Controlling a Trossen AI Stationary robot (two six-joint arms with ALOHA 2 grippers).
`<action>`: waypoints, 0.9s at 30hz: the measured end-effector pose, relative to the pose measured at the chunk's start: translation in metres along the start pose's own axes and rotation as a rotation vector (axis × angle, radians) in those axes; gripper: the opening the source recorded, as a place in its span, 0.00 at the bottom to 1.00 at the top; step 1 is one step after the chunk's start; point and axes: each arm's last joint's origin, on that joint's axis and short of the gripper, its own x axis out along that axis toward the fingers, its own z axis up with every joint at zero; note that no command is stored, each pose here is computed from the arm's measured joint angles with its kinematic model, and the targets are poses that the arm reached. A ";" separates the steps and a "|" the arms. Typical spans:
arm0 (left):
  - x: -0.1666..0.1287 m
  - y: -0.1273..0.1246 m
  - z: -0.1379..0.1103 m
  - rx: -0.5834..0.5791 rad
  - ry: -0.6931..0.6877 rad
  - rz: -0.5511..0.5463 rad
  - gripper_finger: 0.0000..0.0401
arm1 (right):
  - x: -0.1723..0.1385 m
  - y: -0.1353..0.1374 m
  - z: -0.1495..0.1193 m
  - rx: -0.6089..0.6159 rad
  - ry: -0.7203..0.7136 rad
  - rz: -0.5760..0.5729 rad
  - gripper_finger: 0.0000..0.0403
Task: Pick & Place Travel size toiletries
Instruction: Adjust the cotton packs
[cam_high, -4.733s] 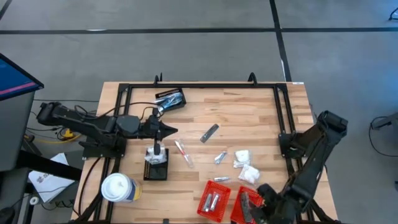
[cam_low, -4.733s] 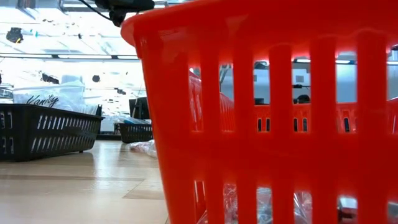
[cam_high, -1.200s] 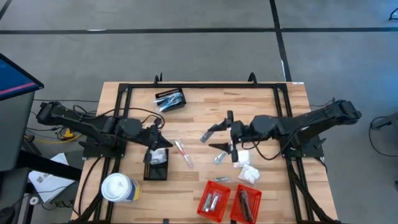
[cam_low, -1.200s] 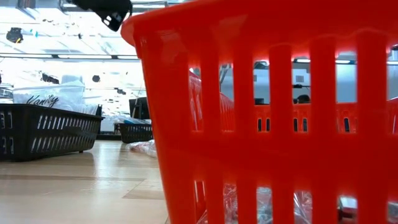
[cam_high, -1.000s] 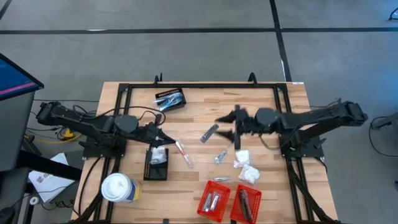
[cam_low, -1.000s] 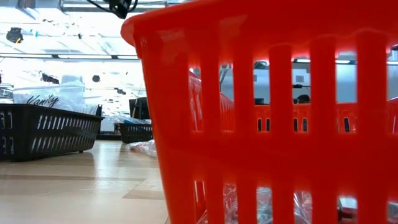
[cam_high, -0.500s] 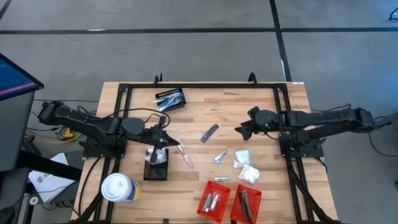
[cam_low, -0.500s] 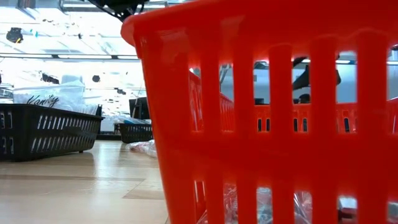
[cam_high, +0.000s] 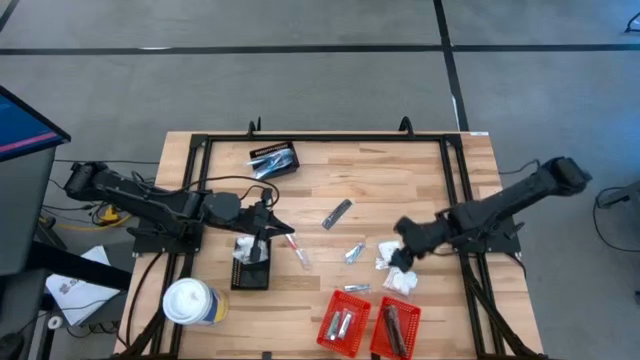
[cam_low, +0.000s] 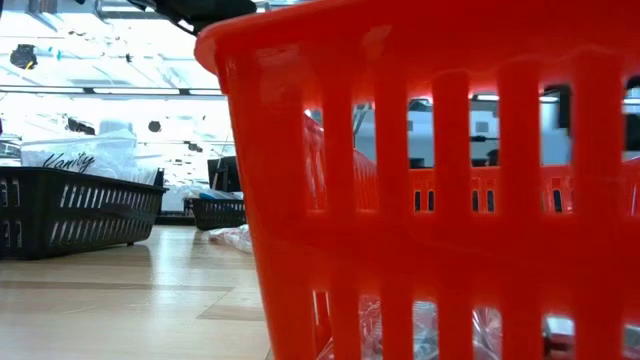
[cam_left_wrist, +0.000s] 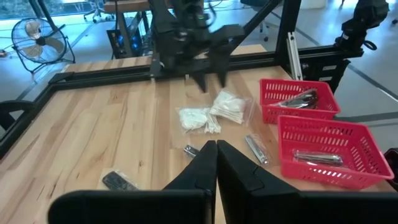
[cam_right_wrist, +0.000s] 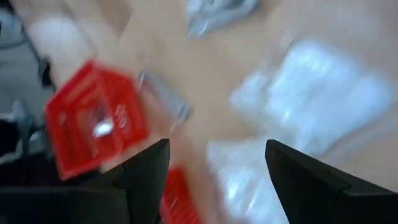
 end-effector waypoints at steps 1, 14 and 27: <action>0.000 0.000 0.000 -0.001 -0.001 0.000 0.01 | 0.000 0.004 -0.007 0.005 0.022 0.007 0.64; 0.000 -0.001 0.003 -0.048 -0.026 -0.008 0.01 | 0.016 0.013 -0.069 0.169 0.195 -0.115 0.56; 0.000 -0.002 0.003 -0.059 -0.030 -0.008 0.01 | 0.046 0.005 -0.045 0.153 0.218 -0.205 0.41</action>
